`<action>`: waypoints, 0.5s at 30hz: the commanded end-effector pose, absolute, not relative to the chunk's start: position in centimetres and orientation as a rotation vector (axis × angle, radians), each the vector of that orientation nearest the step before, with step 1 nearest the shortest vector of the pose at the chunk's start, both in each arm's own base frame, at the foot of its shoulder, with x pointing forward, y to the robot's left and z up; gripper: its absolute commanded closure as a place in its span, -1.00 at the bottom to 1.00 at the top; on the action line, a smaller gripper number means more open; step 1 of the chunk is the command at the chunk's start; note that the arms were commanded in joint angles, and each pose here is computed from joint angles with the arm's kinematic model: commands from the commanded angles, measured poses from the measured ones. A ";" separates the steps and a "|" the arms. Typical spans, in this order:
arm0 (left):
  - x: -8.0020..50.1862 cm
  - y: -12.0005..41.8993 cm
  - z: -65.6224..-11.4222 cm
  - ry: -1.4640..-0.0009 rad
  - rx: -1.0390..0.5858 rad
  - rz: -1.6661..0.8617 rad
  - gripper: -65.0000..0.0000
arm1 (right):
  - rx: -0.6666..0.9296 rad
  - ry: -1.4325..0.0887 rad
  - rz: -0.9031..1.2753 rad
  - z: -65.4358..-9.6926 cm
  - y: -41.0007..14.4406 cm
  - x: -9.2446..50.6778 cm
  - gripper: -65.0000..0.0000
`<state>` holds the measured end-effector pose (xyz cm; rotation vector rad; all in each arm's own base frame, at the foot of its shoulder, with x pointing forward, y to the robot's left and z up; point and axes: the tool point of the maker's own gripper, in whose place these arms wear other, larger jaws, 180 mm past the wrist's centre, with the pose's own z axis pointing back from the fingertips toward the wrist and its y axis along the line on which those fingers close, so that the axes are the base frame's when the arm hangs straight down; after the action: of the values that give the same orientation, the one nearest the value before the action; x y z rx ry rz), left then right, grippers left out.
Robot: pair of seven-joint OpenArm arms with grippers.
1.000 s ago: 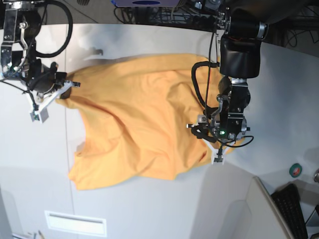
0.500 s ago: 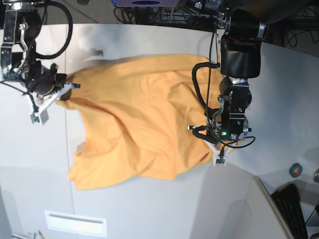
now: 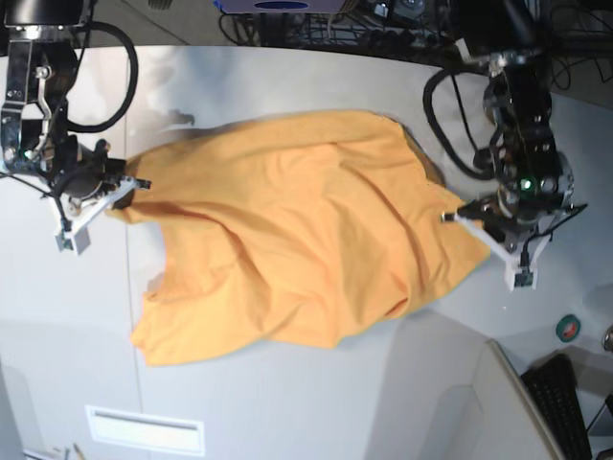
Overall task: Layout the t-shirt on the table in an organized manner, then fold the t-shirt properly
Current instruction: 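Lift the shirt with both grippers and stretch it between them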
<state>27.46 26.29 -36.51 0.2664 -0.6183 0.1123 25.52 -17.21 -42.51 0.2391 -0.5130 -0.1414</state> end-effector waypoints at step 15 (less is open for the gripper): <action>19.6 30.6 -43.9 -0.506 0.161 0.338 1.00 | 0.239 -0.507 -0.176 -43.3 -18.0 26.4 1.00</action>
<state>19.01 30.11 -44.64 0.1457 -0.4744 0.3399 25.45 -17.41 -44.19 0.2456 -0.4650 -0.1720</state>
